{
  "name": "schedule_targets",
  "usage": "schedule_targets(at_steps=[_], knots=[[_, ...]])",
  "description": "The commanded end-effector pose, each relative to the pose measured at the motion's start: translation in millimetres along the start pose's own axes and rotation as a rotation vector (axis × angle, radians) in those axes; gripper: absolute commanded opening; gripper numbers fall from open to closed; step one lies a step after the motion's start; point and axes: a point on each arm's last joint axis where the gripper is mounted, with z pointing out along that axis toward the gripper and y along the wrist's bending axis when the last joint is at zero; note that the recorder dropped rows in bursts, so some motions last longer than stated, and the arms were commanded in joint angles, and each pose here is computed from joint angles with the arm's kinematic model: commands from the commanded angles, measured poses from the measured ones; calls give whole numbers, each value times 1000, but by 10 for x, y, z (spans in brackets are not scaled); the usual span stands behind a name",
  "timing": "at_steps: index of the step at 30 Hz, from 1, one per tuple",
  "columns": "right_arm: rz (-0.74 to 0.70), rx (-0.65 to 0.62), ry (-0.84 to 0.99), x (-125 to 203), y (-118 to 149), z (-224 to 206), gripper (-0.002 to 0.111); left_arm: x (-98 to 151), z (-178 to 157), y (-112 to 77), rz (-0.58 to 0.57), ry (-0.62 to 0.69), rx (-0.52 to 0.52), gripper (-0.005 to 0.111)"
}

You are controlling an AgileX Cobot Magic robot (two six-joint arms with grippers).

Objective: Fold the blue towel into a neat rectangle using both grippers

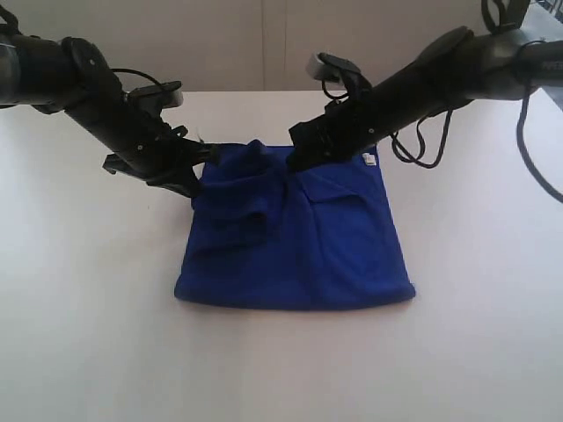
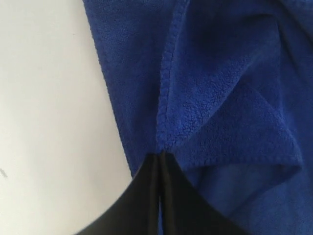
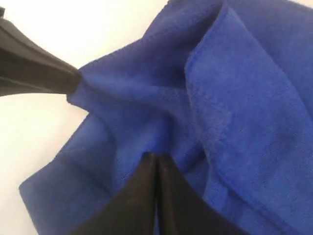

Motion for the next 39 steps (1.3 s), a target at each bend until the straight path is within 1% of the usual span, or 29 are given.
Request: schedule_targets(at_steps=[1,4,6,8,9,11,14,16,19,22,24,30,33,39], knots=[[-48,42,-40,-69,-2,-70,0,4,-24,-2,-8,7,5,0],[-43,70,-69,-108,-39,-119,0,6,-24,-3,-8,8,6,0],[44,91,-89,-111,-87,-90,0,6,-24,-3,-8,8,6,0],[94,95,-95,-91,-173,6,8,7,-24,-4,-9,10,8,0],[99,72,-88,-102,-181,37,18,9,-24,-5,-9,12,8,0],[110,53,-115,-169,-177,27,30,11,-25,-5,-14,14,9,0],[151,29,-149,-241,-245,-40,30,14,-25,-6,-37,18,10,0],[178,4,-141,-216,-318,-23,30,14,-25,-6,-37,18,10,0],[217,-58,-101,-136,-373,106,30,14,-25,-6,-37,18,10,0],[294,-124,-106,-65,-443,258,30,20,-25,-8,-37,24,12,0],[320,-160,-120,-56,-452,300,30,24,-25,-9,-37,29,13,0],[311,-255,-138,-74,-383,296,30,26,-17,-6,-38,30,12,0],[310,-260,-138,-74,-379,295,30,32,-2,-1,-39,36,12,0],[241,-239,-138,-66,-392,299,30,64,100,30,-56,66,19,0]])
